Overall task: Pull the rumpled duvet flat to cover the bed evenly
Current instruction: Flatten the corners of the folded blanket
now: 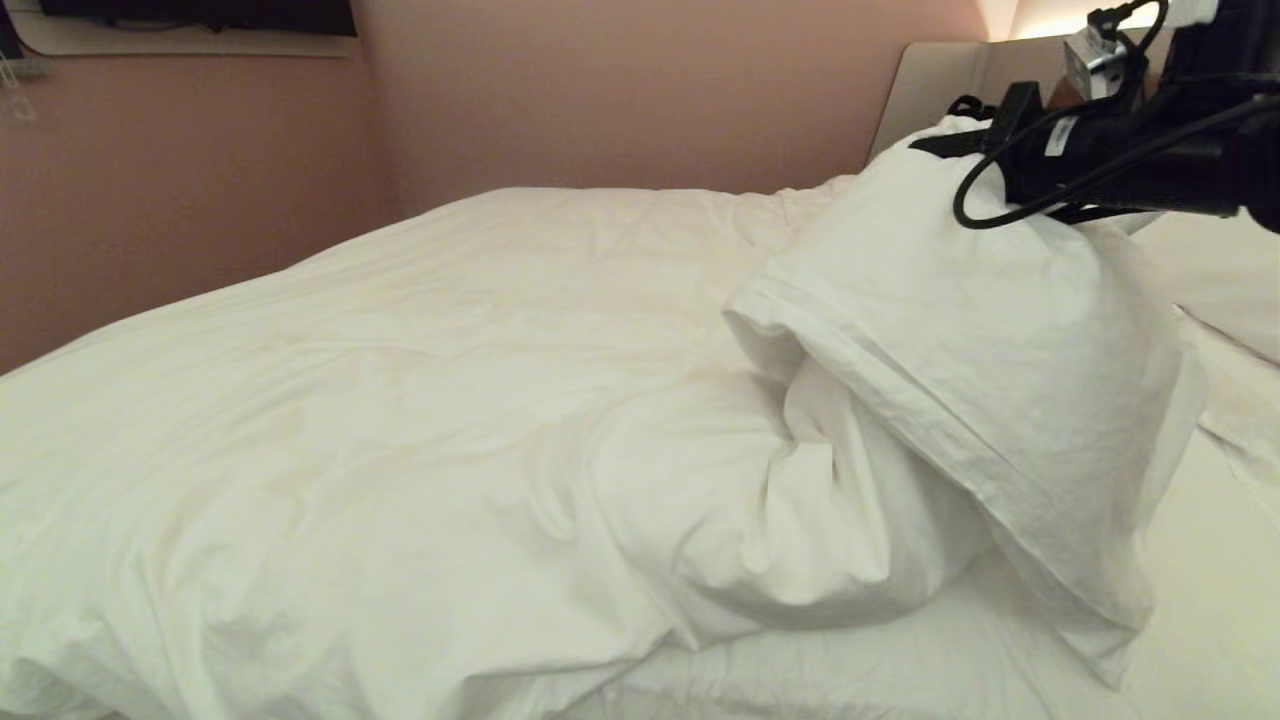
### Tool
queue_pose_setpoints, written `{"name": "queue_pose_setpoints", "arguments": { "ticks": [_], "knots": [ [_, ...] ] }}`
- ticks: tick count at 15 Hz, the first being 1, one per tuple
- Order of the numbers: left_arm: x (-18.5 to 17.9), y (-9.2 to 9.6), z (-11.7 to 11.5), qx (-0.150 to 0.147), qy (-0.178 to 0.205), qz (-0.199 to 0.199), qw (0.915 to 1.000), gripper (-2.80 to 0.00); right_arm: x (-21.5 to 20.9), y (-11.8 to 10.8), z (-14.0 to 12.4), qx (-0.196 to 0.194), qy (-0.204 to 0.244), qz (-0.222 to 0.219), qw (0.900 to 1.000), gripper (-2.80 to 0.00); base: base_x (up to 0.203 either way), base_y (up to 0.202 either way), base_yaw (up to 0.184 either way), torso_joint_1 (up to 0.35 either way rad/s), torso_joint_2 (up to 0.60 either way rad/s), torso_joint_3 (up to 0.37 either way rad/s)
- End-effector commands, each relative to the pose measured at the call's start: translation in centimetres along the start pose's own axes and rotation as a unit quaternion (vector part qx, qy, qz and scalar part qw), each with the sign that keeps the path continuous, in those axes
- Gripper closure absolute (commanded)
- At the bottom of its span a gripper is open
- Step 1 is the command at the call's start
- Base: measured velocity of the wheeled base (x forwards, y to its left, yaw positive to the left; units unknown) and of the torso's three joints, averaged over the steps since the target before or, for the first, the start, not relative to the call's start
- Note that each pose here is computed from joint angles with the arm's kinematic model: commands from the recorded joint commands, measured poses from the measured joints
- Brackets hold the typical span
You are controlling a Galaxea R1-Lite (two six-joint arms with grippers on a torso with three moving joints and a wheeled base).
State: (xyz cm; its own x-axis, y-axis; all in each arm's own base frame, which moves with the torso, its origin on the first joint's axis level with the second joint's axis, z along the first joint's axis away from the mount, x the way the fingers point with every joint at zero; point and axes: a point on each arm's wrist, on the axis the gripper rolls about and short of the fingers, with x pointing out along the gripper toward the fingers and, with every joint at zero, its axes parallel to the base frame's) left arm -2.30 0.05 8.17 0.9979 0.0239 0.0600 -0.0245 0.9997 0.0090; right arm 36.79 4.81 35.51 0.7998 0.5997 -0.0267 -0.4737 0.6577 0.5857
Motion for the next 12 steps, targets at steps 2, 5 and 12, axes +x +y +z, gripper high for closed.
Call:
{"name": "queue_pose_setpoints", "arguments": {
  "ticks": [2,5,12],
  "knots": [
    [0.0,0.0,0.0,0.000,-0.001,0.000,1.0000,0.00,3.7,-2.5,-1.8,0.014,0.005,-0.034,0.999,0.00,0.000,0.000,0.000,0.000,0.00,0.000],
    [0.0,0.0,0.0,0.000,-0.001,0.000,1.0000,0.00,7.0,-4.9,-4.5,0.023,0.029,-0.044,0.998,0.00,0.000,0.000,0.000,0.000,0.00,0.000],
    [0.0,0.0,0.0,0.000,-0.001,0.000,1.0000,0.00,10.4,-8.9,-8.9,0.021,0.067,-0.122,0.990,0.00,0.000,0.000,0.000,0.000,0.00,0.000]
  ]
}}
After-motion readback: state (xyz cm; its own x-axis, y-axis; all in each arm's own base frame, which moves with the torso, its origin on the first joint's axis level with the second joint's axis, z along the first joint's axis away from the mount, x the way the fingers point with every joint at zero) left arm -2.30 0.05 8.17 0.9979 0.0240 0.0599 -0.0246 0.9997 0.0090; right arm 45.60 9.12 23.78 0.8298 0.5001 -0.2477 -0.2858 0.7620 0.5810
